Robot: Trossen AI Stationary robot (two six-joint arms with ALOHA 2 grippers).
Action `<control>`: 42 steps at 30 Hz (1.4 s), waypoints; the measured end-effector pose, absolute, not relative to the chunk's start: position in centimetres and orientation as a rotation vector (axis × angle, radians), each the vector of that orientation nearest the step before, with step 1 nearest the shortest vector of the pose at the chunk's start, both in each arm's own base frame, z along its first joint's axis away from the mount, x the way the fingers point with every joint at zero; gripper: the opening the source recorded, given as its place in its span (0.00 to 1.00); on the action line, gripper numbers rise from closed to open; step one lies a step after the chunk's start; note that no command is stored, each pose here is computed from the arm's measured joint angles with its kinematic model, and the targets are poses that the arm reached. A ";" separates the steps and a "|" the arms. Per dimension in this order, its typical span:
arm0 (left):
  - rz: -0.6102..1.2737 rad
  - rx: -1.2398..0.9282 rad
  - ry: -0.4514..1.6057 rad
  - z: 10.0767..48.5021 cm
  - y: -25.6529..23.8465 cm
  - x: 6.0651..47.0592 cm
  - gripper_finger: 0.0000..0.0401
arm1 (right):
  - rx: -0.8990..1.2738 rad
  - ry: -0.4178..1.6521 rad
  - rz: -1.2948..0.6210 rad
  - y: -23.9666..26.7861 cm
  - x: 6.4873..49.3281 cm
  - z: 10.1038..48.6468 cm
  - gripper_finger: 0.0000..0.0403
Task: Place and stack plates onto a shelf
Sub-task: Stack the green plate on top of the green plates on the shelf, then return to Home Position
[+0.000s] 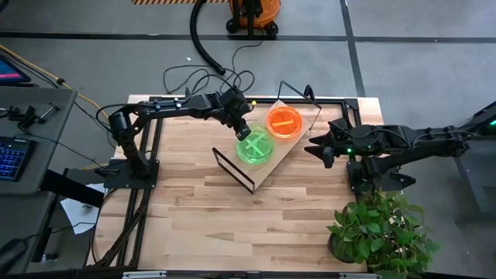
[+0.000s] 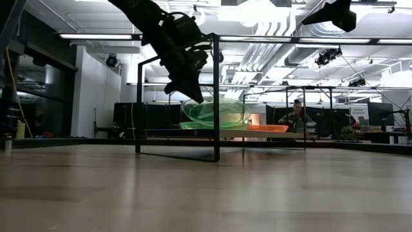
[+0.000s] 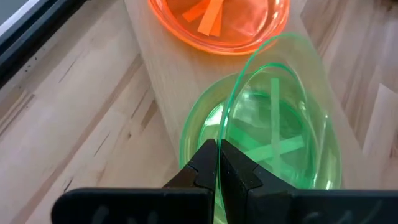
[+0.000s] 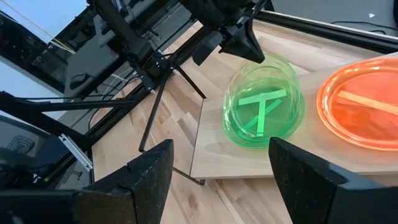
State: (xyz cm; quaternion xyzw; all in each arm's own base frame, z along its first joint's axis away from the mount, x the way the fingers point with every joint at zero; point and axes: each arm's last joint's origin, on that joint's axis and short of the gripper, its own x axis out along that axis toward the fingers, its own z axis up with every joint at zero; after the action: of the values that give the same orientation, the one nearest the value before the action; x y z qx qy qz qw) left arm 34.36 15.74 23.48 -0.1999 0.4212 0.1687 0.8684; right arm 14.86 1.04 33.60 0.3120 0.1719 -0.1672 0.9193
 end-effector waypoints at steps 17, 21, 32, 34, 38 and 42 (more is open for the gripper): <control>0.316 -0.343 0.862 23.7 15.7 34.6 0.19 | 0.620 0.349 -0.355 1.0 14.8 33.6 0.61; 0.336 -0.375 0.840 24.2 16.0 34.5 0.29 | 0.612 0.349 -0.353 1.0 14.8 33.6 0.61; 0.303 -0.443 0.579 32.4 17.5 32.0 0.39 | 0.582 0.313 -0.329 0.9 13.9 34.2 0.61; 0.294 -0.402 0.471 34.6 16.9 31.0 0.37 | 0.577 0.302 -0.324 0.8 13.6 34.3 0.61; 0.232 -0.304 0.249 37.5 13.9 28.6 0.29 | 0.590 0.272 -0.325 0.7 13.1 34.6 0.61; 0.185 -0.223 0.032 37.4 10.1 25.9 0.13 | 0.600 0.236 -0.314 0.7 12.9 35.0 0.61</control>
State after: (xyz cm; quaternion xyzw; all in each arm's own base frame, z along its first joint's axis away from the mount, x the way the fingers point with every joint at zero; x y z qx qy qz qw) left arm 25.92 10.09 37.42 -0.1112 0.0157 0.0923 0.9894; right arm 12.90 0.71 34.99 0.2936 0.1154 -0.1535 0.9365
